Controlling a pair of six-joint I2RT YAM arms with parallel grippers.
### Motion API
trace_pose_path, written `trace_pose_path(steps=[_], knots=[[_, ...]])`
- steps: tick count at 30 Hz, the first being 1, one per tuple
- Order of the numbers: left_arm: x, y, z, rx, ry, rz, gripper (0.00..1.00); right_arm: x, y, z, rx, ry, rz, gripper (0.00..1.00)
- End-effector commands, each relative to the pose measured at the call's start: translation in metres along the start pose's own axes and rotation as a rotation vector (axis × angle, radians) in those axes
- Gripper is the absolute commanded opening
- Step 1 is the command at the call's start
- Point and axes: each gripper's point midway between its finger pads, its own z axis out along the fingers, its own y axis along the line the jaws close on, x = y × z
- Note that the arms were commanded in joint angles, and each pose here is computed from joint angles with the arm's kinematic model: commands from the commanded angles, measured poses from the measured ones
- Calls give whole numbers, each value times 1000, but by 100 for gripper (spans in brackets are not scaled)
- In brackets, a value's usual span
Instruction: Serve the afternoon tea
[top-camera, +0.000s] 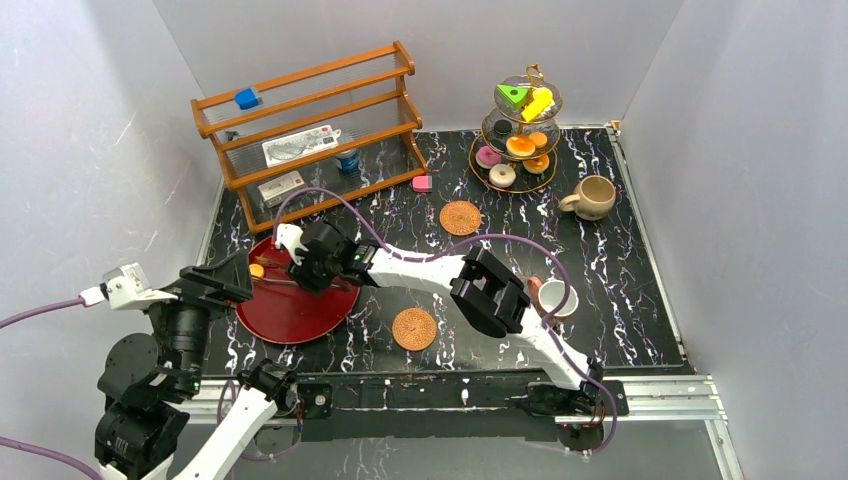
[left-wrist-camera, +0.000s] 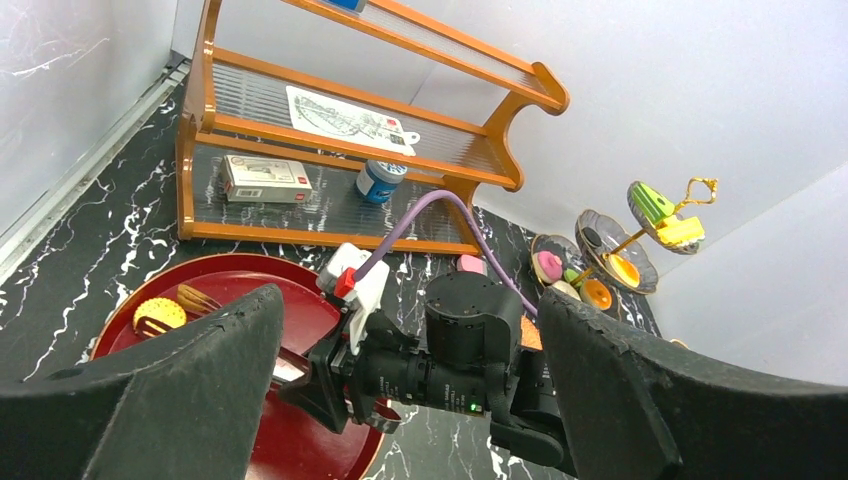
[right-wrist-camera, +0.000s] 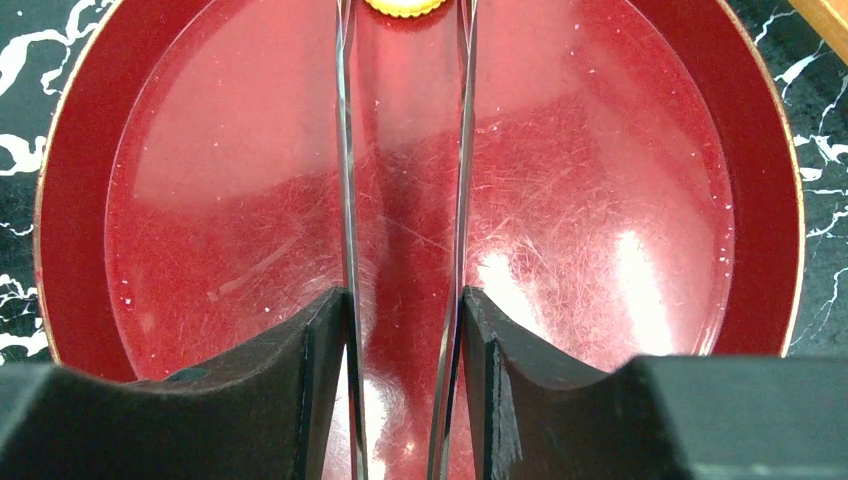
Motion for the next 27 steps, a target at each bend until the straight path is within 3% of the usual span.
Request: trace_pose_path(steps=[1, 10, 17, 27], knots=[[-8, -5, 3, 7, -12, 26, 94, -31, -1, -5, 22, -68, -10, 51], [6, -2, 9, -4, 13, 19, 94, -51, -4, -27, 60, -103, 18, 45], [10, 2, 16, -30, 29, 121, 94, -59, 1, -47, 57, -104, 85, 44], [23, 5, 18, -30, 63, 157, 95, -42, -12, -95, 143, -78, 194, 44]])
